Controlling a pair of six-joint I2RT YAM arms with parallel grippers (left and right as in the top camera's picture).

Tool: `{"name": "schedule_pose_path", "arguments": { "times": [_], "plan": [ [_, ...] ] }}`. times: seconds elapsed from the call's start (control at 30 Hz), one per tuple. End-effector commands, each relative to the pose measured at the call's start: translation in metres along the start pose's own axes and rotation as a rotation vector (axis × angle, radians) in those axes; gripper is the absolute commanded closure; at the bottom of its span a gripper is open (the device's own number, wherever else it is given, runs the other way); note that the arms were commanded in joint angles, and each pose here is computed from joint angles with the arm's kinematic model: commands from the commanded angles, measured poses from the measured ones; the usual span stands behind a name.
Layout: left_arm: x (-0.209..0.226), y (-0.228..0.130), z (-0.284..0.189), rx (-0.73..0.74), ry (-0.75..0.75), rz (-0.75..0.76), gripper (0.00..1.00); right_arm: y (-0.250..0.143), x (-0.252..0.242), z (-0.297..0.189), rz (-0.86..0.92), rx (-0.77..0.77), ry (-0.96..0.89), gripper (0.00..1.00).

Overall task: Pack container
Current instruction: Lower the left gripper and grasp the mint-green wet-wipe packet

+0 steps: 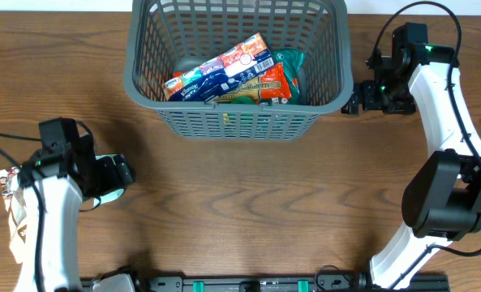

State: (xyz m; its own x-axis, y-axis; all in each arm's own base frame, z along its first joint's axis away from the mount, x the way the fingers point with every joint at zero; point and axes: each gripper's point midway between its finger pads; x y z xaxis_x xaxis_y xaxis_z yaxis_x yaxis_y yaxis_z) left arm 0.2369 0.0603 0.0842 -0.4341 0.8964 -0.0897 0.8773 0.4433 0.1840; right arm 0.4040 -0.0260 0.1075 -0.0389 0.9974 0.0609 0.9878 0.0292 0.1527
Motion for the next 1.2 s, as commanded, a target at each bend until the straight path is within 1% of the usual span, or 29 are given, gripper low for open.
{"name": "schedule_pose_path", "arguments": {
  "times": [0.0,0.1,0.27,0.47,0.6,0.63,0.7,0.77,0.83,0.93,1.0,1.03,1.1,1.17],
  "plan": [
    [0.002,0.006,0.016,0.031,-0.007,0.035,0.01,0.000,-0.002,0.001,-0.009,0.000,-0.002,0.01],
    [0.004,0.009,0.034,0.068,-0.001,0.113,0.01,0.000,-0.003,0.001,-0.009,-0.002,-0.003,0.01],
    [0.014,0.011,0.062,0.126,0.033,0.173,0.01,0.000,-0.003,0.001,-0.010,-0.001,-0.003,0.01],
    [0.026,0.016,0.086,0.146,0.036,0.159,0.01,-0.002,-0.002,0.001,-0.012,0.006,-0.002,0.01],
    [0.031,0.016,0.093,0.158,0.035,0.185,0.00,-0.002,-0.002,0.001,-0.012,0.006,-0.002,0.01],
    [0.032,0.016,0.094,0.162,0.035,0.183,0.03,-0.002,-0.002,0.001,-0.012,0.007,-0.002,0.01],
    [0.032,0.015,0.094,0.166,0.035,0.184,0.20,-0.002,-0.002,0.001,-0.012,0.007,-0.002,0.01],
    [0.032,0.015,0.095,0.167,0.035,0.183,0.41,-0.002,-0.002,0.001,-0.012,0.006,-0.002,0.01],
    [0.031,0.014,0.094,0.171,0.034,0.182,0.55,-0.002,-0.002,0.001,-0.012,0.006,-0.002,0.01],
    [0.029,0.011,0.093,0.185,0.023,0.168,0.66,-0.002,-0.002,0.001,-0.012,0.006,-0.002,0.01],
    [0.025,0.011,0.089,0.188,0.000,0.141,0.80,-0.002,-0.002,0.001,-0.012,0.006,-0.002,0.01],
    [0.024,0.014,0.086,0.183,0.002,0.111,0.94,-0.002,-0.002,0.001,-0.012,0.006,-0.002,0.01],
    [0.023,0.022,0.077,0.163,0.007,0.043,0.94,-0.002,-0.002,0.001,-0.012,0.006,-0.002,0.01],
    [0.019,0.033,0.061,0.136,-0.001,0.020,0.94,-0.002,-0.002,0.001,-0.012,0.006,-0.002,0.01]
  ]
}}
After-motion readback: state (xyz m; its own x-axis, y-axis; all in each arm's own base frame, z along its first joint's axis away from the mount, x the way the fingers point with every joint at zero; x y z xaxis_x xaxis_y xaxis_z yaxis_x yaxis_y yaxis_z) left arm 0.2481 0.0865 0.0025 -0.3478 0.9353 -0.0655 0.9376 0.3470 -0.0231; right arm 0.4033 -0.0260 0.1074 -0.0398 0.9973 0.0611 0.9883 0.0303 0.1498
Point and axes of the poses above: each gripper's point midway between its finger pads, its own z axis out along the fingers, its own x axis along the line the jaws close on, y = z × x, and after that the axes turned 2 degrees about -z, right-handed
